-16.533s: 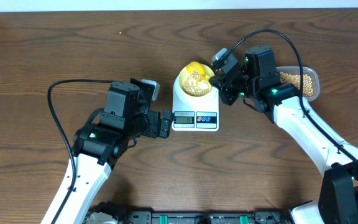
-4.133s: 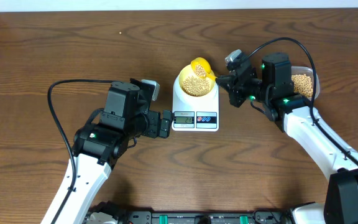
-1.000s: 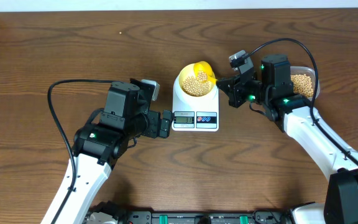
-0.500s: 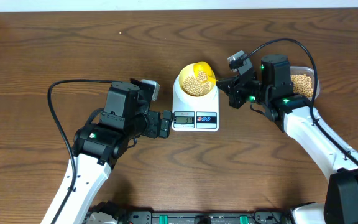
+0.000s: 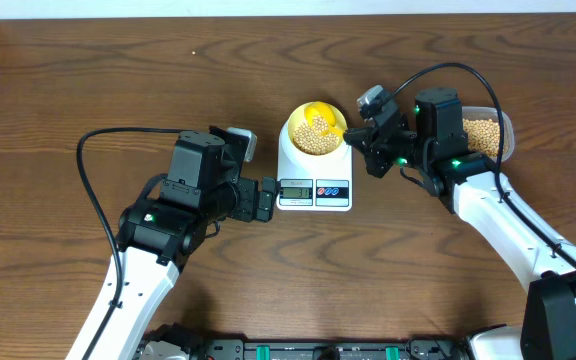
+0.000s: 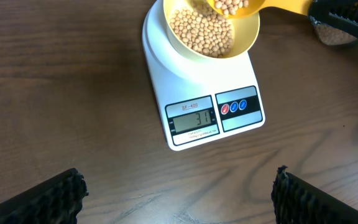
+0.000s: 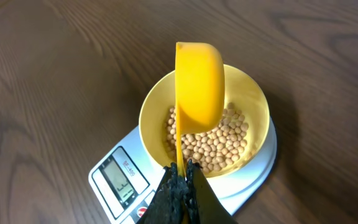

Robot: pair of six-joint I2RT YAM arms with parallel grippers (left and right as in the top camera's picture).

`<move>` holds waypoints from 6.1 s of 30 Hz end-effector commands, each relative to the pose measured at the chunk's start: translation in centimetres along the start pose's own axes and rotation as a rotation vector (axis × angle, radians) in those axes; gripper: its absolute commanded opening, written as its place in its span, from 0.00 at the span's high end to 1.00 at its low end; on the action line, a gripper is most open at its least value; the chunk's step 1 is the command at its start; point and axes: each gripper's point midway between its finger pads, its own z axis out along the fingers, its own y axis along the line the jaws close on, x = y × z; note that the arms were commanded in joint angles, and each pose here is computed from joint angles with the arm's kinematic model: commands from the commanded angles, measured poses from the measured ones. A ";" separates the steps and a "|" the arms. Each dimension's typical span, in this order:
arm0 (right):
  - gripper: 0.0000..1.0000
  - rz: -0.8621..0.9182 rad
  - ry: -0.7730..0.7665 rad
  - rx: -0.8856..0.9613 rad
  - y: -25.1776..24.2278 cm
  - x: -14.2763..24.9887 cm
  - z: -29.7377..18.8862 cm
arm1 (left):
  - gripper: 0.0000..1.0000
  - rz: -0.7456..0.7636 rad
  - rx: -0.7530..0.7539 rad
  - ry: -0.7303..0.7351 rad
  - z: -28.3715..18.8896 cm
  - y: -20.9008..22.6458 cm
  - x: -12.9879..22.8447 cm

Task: Scoop item into bowl and weigh 50g on scale
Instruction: 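Hold the scoop over the bowl and shake out more soybeans slowly, then move the empty yellow scoop right over the soybean tub, then dip the scoop into the soybean tub with the right gripper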

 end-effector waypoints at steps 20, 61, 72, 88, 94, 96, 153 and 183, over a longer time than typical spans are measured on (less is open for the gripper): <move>0.99 -0.172 0.001 -0.010 0.2 0.1 0.2 | 0.02 0.018 -0.006 -0.002 0.0 0.1 0.0; 0.99 -0.060 0.006 0.008 -0.1 0.2 0.2 | 0.02 0.018 -0.006 -0.002 0.0 0.1 0.0; 0.99 -0.197 0.007 0.009 -0.1 0.2 0.2 | 0.02 0.018 -0.006 -0.002 0.0 0.1 0.0; 0.99 -0.428 -0.030 0.038 -0.4 -1.0 0.0 | 0.02 0.018 -0.006 -0.002 0.0 0.1 0.0; 0.99 -0.443 -0.064 0.052 -0.4 -2.1 -0.4 | 0.02 0.018 -0.006 -0.002 0.0 0.1 0.0; 0.99 -0.395 -0.068 0.051 -0.3 -2.3 -0.5 | 0.02 0.018 -0.006 -0.002 0.0 0.1 0.0; 0.99 0.677 0.093 0.940 -16.4 9.2 -20.8 | 0.02 0.018 -0.006 -0.002 0.0 0.1 0.0; 0.99 0.824 0.115 0.510 -14.1 10.4 -12.5 | 0.02 0.018 -0.006 -0.002 0.0 0.1 0.0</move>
